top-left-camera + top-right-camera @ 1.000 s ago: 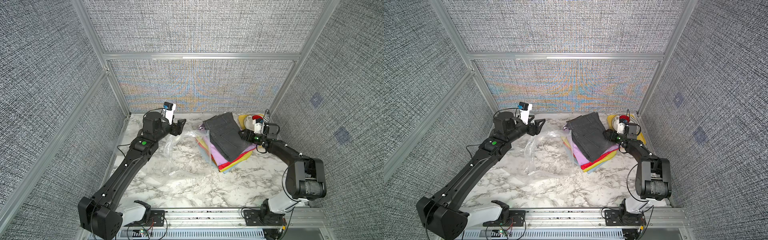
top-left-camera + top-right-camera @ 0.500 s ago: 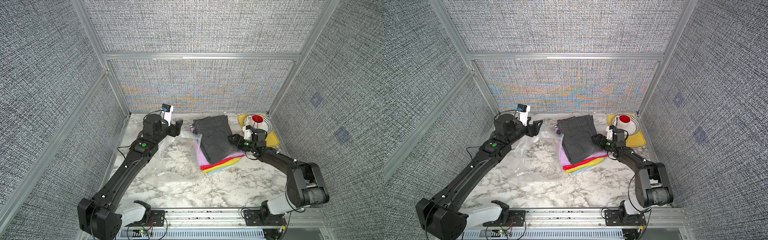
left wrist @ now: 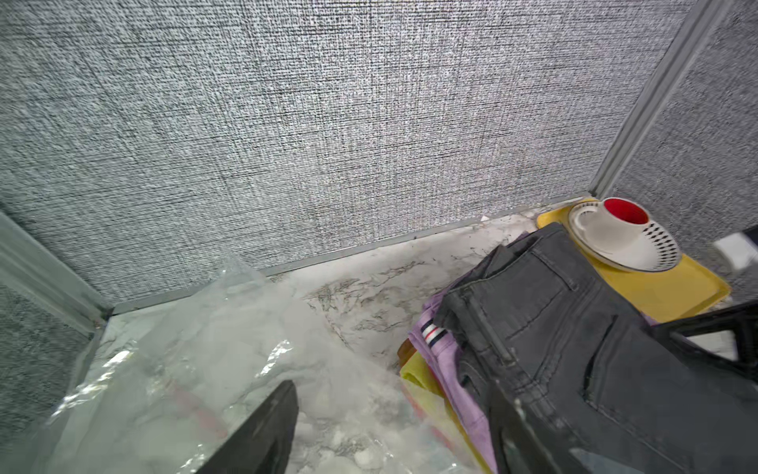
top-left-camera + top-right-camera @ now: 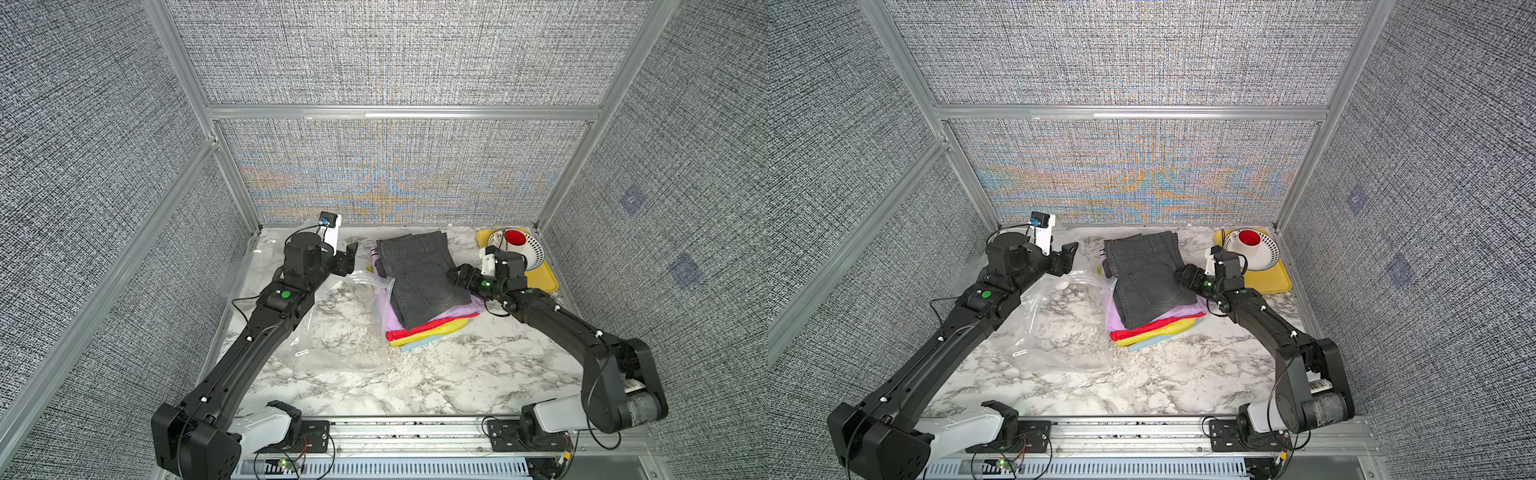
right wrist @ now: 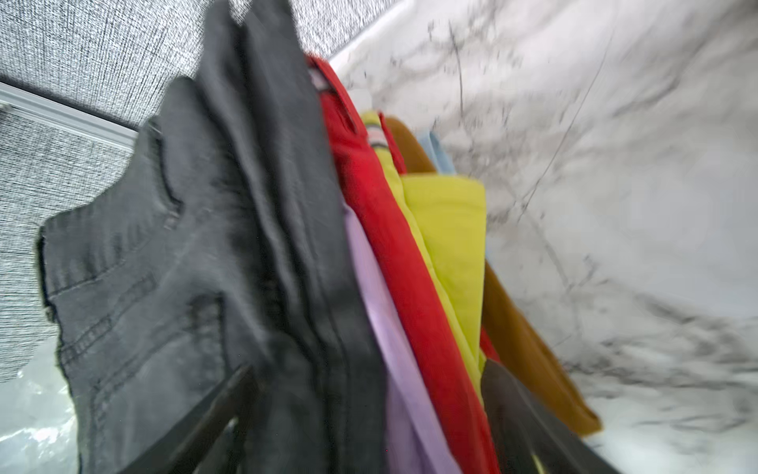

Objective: Take the trousers out of the vacuum bag
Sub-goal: Adjust the trousers at the center of the board, then reset both arms

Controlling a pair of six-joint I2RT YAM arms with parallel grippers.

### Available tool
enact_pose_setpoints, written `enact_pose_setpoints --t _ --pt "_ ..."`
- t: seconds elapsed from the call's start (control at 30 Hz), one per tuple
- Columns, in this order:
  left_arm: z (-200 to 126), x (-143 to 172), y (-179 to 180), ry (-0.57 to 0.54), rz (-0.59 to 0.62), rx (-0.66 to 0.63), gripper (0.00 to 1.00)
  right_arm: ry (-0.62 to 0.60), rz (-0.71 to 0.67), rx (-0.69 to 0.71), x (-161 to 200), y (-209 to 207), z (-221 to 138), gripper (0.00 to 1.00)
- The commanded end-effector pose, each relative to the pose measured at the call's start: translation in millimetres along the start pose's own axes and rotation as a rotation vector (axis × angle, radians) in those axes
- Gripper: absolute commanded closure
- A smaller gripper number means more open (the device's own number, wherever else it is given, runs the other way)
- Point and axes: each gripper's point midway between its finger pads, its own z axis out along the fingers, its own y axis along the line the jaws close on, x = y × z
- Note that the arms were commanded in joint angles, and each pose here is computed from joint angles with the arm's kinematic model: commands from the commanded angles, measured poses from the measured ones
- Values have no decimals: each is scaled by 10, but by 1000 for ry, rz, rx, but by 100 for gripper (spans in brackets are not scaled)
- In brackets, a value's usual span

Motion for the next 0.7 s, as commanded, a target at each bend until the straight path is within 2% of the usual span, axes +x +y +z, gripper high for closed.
enact_pose_setpoints --t 0.0,0.07,0.2,0.3,0.5,0.67 --pt "18 -26 325 -14 15 -123 22 -58 -132 136 -290 -151 -165 8" --pt "70 32 479 8 9 -158 20 -120 -174 163 -557 -104 -271 2" --pt "175 213 824 66 4 -253 16 -256 -238 217 -1030 -68 -459 1" --pt "234 367 1068 96 -16 -310 15 -335 -288 232 -1245 -98 -517 1" --pt "342 631 1567 109 -81 -373 12 -427 -354 354 -1337 -534 -395 1" --pt "487 961 1864 160 -166 -377 9 -451 -388 426 -1202 -884 -252 1"
